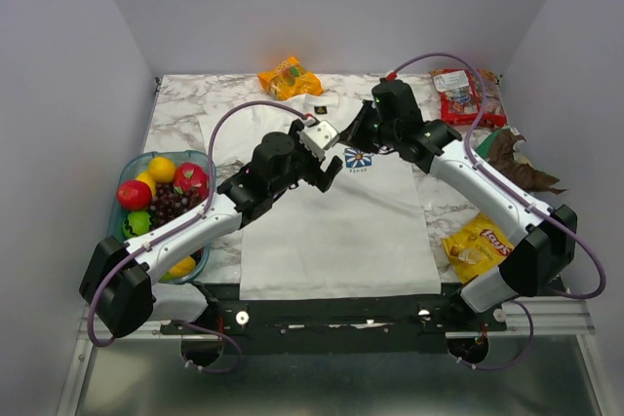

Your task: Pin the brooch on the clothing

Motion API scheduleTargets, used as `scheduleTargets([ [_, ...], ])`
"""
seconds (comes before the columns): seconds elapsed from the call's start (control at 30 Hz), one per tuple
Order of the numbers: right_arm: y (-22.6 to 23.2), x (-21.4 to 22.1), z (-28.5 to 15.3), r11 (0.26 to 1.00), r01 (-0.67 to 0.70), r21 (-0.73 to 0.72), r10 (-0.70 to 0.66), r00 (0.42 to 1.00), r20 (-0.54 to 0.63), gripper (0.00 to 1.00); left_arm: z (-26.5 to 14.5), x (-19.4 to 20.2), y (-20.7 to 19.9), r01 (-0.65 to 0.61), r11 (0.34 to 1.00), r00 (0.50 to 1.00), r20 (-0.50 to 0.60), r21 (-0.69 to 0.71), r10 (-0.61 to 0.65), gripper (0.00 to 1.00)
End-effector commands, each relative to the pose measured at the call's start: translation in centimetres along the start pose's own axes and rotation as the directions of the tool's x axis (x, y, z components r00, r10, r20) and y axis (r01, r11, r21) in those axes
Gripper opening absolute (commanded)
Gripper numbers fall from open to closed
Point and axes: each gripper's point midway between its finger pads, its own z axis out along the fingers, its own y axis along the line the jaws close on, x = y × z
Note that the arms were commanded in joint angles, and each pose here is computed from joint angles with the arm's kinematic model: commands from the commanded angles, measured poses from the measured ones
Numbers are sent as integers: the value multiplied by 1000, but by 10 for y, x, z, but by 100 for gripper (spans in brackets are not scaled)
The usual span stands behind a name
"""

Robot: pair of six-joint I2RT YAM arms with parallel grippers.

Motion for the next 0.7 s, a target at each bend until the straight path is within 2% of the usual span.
scheduleTargets([
  [0.0, 40, -4, -19, 993, -24, -118, 26, 1000, 12, 1, -2, -11, 17, -19, 994, 999, 36, -107, 23, 92],
  [0.23, 48, 4, -20, 990, -27, -142, 25, 1000, -11, 1, 0, -4, 26, -41, 984, 999, 2, -175, 43, 76],
  [0.5, 54, 19, -15, 986, -42, -162, 34, 998, -49, 1, 2, -2, 30, -45, 978, 999, -3, -202, 46, 68],
  [0.67, 59, 26, -16, 984, -40, -172, 30, 998, -64, 1, 0, -4, 32, -45, 976, 999, 2, -215, 47, 59],
])
